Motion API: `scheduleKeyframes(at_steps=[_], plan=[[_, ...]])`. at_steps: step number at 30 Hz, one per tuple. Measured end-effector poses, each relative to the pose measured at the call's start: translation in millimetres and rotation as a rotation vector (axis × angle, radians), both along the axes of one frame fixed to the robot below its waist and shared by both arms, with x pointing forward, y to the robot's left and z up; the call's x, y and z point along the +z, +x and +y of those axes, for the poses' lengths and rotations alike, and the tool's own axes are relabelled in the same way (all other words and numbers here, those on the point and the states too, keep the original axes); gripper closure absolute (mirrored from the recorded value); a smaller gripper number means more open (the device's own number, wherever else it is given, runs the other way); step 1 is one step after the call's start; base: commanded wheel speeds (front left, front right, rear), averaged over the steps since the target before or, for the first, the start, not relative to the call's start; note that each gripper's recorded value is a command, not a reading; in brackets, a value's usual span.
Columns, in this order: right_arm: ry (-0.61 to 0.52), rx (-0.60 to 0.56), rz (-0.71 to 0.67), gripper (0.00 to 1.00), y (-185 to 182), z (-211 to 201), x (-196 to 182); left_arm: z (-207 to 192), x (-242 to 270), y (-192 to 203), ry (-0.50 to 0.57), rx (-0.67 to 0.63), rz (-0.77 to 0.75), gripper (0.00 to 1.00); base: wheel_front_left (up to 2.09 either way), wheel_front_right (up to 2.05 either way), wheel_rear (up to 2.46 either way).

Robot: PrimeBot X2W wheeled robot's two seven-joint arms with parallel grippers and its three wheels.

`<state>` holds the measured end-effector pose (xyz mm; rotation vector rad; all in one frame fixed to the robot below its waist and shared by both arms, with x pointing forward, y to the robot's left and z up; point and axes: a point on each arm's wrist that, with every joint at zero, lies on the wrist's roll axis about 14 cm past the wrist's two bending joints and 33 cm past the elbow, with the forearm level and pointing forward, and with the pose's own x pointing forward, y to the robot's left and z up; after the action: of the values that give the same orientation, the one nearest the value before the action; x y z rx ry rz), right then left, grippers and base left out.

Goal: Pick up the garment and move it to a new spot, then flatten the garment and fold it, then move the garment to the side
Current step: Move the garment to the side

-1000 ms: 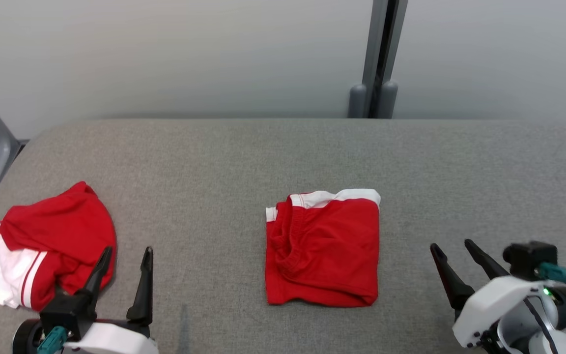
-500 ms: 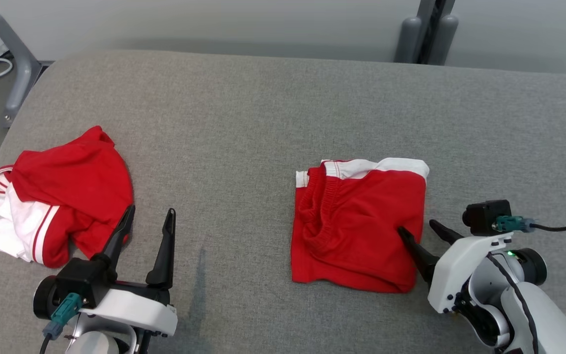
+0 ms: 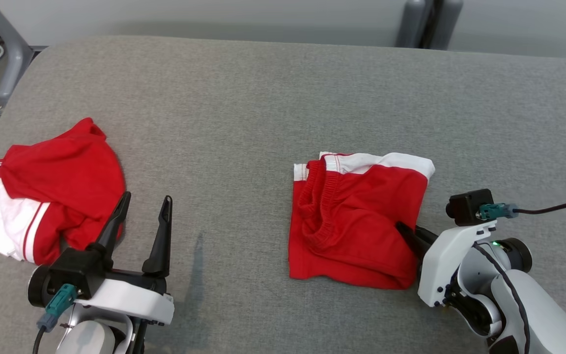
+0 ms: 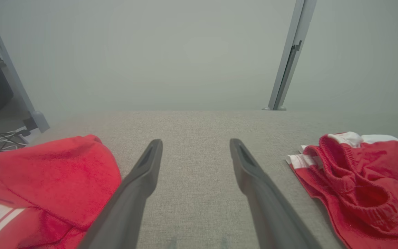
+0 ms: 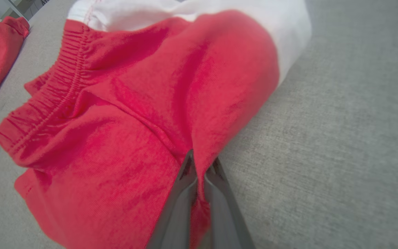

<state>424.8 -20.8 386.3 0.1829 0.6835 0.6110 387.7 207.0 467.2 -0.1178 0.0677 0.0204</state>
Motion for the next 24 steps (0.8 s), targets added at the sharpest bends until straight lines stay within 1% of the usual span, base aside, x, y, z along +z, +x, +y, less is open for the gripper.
scheduleKeyframes(at_steps=[4, 9, 18, 24], plan=[[-0.016, -0.006, -0.031, 1.0, 0.1, -8.7, 4.5, -7.9, 4.7, 8.0, 0.001, -0.028, -0.021, 0.0, 0.0, 0.0, 0.0], [-0.042, -0.056, -0.058, 1.0, -5.7, -35.3, 7.6, -28.5, 8.6, 21.4, -0.006, -0.097, -0.045, 0.0, 0.0, 0.0, 0.0], [-0.14, -0.207, -0.069, 1.0, -25.7, -110.5, 7.5, -84.0, 11.6, 51.4, -0.019, -0.278, -0.075, 0.0, 0.0, 0.0, 0.0], [-0.253, -0.293, -0.096, 1.0, -32.1, -166.7, 13.3, -123.4, 12.2, 69.2, -0.023, -0.406, -0.085, 0.0, 0.0, 0.0, 0.0]])
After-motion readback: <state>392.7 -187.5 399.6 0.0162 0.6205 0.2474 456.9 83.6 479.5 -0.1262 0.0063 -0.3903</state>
